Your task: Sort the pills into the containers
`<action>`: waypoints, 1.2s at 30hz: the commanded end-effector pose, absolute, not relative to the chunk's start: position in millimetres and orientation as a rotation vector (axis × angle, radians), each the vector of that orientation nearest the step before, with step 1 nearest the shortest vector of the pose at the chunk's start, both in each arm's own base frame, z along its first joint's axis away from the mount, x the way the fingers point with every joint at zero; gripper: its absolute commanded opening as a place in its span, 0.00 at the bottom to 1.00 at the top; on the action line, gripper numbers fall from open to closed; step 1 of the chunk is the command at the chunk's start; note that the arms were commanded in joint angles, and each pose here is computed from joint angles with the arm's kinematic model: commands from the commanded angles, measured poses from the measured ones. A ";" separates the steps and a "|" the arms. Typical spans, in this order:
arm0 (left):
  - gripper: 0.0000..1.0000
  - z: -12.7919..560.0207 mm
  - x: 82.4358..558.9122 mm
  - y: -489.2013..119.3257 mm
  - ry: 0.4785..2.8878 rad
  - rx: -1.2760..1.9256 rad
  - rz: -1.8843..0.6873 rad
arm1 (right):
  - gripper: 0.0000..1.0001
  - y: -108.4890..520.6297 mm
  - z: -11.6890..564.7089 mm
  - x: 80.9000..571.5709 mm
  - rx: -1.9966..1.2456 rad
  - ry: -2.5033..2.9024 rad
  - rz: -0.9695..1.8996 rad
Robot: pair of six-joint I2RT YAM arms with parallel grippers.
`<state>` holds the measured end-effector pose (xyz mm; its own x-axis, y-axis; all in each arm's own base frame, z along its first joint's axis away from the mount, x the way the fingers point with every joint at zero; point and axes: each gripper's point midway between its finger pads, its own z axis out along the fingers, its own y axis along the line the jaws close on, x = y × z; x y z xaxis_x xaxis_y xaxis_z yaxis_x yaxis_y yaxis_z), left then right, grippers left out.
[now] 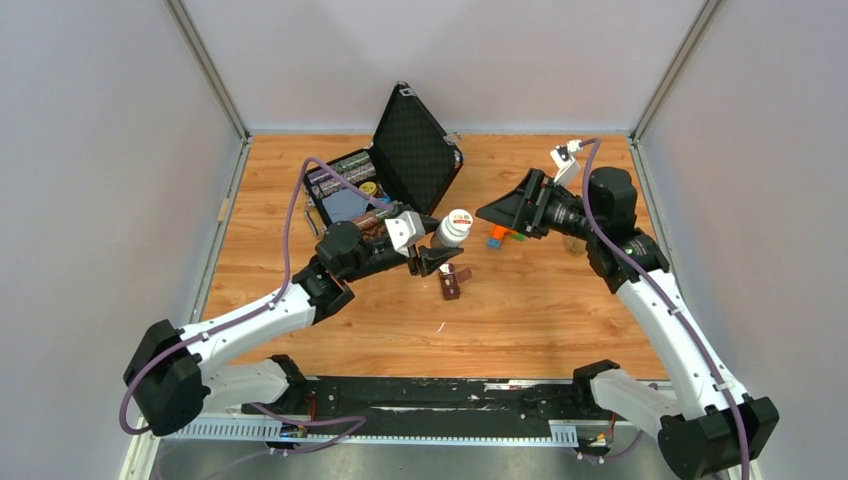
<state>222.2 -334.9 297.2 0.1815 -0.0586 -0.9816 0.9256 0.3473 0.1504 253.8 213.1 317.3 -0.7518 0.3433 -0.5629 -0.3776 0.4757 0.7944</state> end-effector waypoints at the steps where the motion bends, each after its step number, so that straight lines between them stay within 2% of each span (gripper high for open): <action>1: 0.00 332.2 221.2 -336.6 1.058 0.950 -0.897 | 0.93 214.6 365.5 248.2 -0.098 1.865 1.349; 10: 0.00 327.2 217.4 -338.9 1.063 0.998 -0.913 | 0.94 228.1 380.4 240.8 -0.155 1.816 1.407; 15: 0.00 327.1 217.8 -341.9 1.073 1.005 -0.927 | 0.90 237.9 367.9 242.1 -0.179 1.859 1.380; 17: 0.00 326.7 219.4 -344.7 1.078 1.006 -0.934 | 0.83 238.9 361.0 240.2 -0.185 1.878 1.375; 20: 0.00 325.2 220.2 -350.7 1.078 1.012 -0.961 | 0.62 235.2 349.0 237.4 -0.179 1.912 1.344; 21: 0.00 323.3 222.2 -354.1 1.076 1.007 -0.972 | 0.60 231.7 344.0 238.4 -0.149 1.927 1.319; 22: 0.00 319.9 222.1 -356.4 1.077 1.016 -0.980 | 0.64 227.0 339.9 239.9 -0.110 1.940 1.287; 25: 0.00 298.8 225.4 -370.7 1.112 1.035 -1.045 | 0.85 209.9 333.8 246.8 0.013 1.944 1.180; 27: 0.00 283.3 224.2 -381.7 1.107 1.068 -1.090 | 0.90 194.1 328.3 252.4 0.117 1.955 1.083; 36: 0.01 212.2 229.9 -440.1 1.088 1.099 -1.185 | 0.91 139.0 290.3 251.5 0.406 2.125 0.718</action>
<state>229.9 -411.8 183.2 -0.0177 0.0207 -0.9996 0.9947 0.1013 -0.0156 249.6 177.4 303.8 -0.6469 0.4602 -0.6080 -0.1712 0.6894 0.7039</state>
